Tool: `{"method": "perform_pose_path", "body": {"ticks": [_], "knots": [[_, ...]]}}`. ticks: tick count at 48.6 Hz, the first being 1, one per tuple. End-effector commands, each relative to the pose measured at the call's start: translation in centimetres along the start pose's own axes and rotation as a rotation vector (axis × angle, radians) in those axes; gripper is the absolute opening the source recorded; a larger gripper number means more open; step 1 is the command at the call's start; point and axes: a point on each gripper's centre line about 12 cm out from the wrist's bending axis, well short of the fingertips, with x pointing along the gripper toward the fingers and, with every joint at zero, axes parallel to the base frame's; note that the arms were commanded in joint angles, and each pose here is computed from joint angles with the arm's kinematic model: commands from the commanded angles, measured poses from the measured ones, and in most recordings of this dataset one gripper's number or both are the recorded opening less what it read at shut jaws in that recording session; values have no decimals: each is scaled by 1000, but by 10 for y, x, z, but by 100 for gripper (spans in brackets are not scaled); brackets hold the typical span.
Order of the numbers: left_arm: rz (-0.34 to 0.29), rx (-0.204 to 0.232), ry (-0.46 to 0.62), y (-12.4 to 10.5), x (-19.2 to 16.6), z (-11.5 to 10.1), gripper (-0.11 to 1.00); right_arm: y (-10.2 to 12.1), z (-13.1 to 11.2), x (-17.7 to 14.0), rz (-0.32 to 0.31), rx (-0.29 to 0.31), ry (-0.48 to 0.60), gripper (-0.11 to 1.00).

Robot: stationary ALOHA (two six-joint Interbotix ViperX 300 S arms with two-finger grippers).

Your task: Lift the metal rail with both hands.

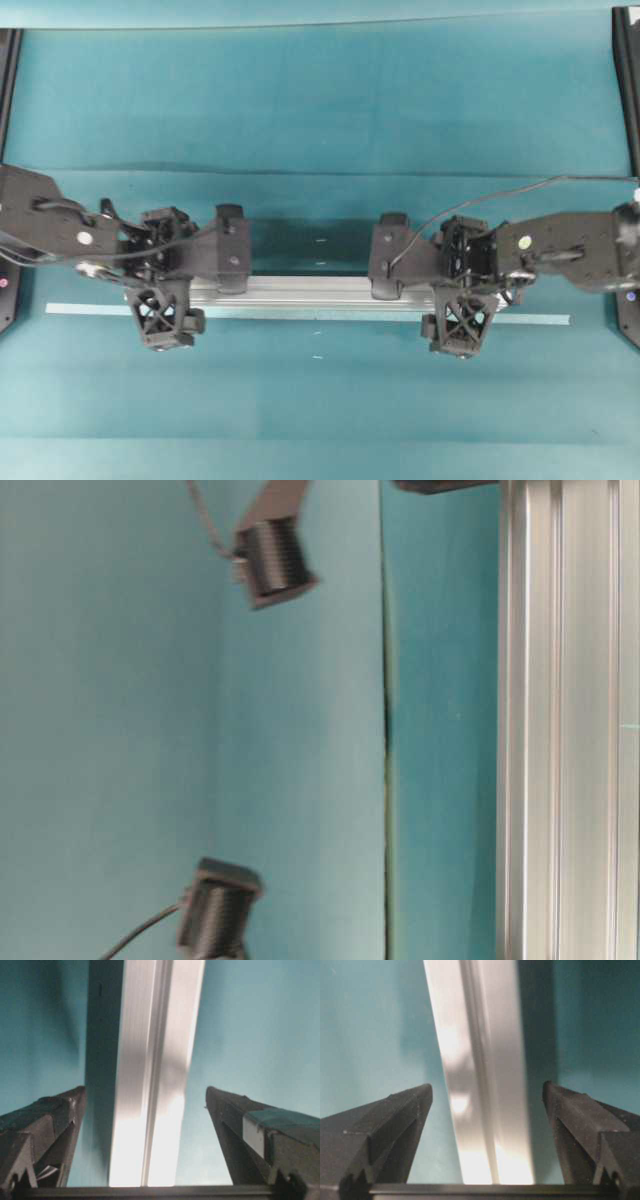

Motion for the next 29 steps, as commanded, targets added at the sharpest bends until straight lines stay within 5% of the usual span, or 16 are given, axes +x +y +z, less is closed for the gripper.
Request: {"method": "perform_pose_path", "body": {"ticks": [1,29], "knots": [[-5,5,-40,-1,-20,8,96,0,8,-14,-1,-8,-34,93],[-40,1,-298,-2,-120,13,96,-16,18,-138,18,42,-411,94]]}}
